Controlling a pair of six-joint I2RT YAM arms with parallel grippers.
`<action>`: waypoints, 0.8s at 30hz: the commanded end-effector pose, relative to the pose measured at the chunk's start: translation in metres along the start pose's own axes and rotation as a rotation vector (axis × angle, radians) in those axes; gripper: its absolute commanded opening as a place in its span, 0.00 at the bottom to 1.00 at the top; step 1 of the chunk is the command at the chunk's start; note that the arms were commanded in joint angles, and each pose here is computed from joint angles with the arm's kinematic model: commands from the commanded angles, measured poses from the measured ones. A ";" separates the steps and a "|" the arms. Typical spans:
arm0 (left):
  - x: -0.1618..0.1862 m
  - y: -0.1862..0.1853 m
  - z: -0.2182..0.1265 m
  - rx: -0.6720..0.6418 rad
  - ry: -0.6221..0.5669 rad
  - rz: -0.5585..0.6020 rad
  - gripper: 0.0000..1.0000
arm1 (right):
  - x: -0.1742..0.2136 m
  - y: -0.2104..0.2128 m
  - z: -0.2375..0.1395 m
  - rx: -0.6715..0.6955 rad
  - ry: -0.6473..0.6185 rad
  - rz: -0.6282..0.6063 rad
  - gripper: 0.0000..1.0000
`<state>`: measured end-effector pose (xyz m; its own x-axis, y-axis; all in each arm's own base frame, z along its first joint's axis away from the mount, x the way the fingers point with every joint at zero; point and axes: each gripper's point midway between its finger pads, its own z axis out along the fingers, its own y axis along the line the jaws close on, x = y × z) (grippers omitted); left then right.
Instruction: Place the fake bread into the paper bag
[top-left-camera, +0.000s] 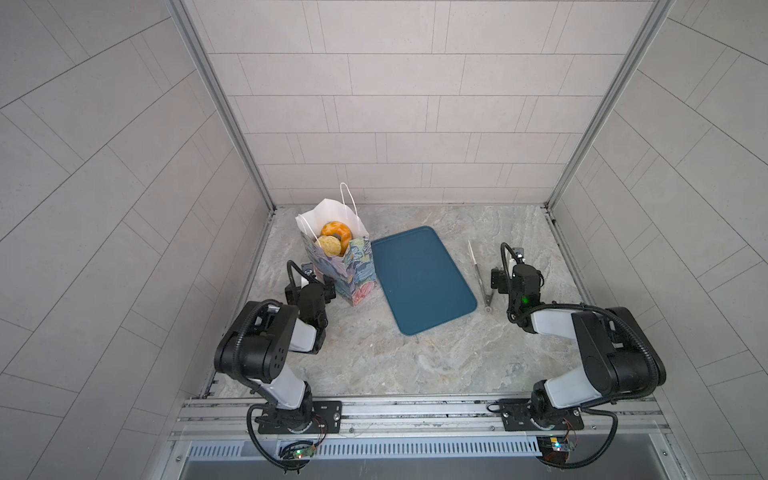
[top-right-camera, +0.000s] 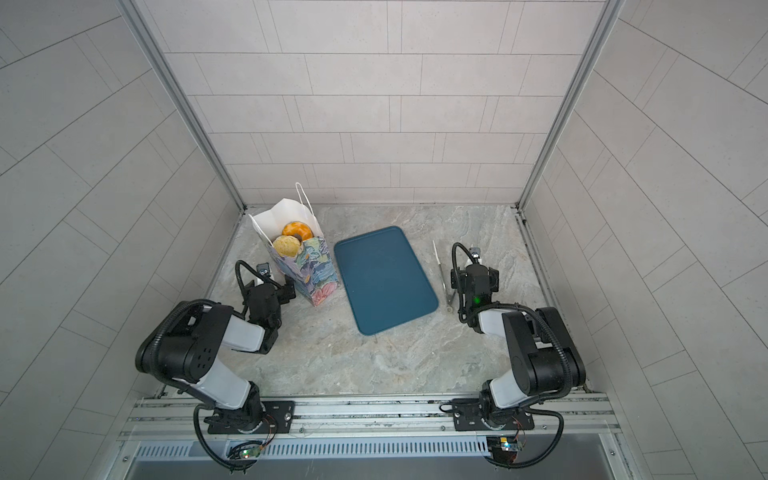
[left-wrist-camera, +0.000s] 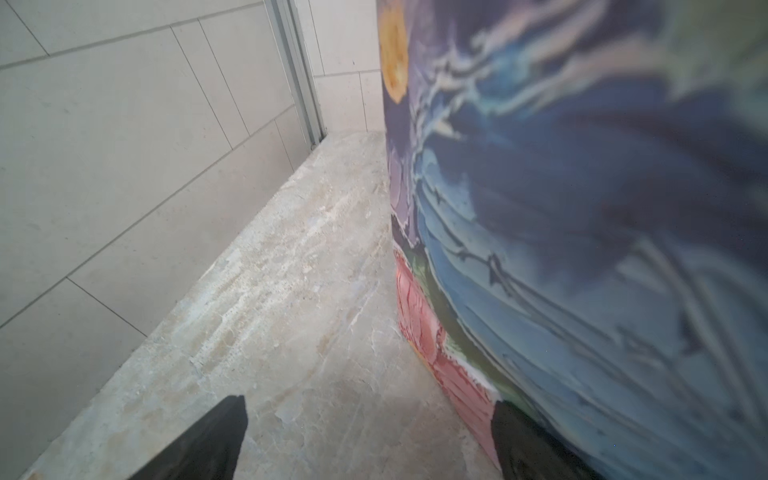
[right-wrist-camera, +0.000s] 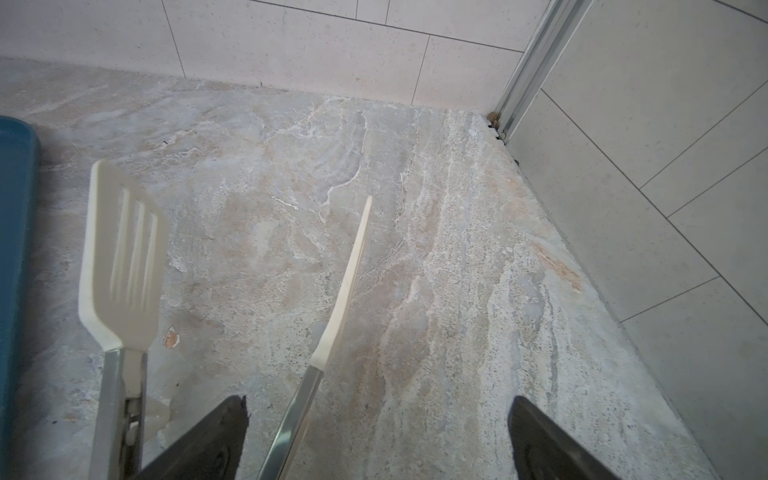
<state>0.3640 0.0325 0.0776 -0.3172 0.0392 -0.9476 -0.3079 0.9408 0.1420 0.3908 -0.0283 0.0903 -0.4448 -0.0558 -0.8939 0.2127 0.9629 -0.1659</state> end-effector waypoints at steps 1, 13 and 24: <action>-0.021 -0.003 0.002 0.006 -0.055 -0.015 1.00 | 0.002 -0.001 0.001 0.001 0.000 -0.003 1.00; -0.020 -0.003 0.023 0.000 0.035 -0.022 1.00 | 0.001 -0.001 0.001 0.001 -0.002 -0.001 1.00; -0.020 -0.002 0.024 -0.003 0.039 -0.023 1.00 | 0.001 -0.001 0.001 0.001 -0.001 -0.001 1.00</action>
<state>0.3888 0.0380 0.0821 -0.3644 0.0078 -0.9312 -0.3199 0.9381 0.1331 0.3909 -0.0278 0.0902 -0.4448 -0.0558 -0.8939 0.2100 0.9637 -0.1646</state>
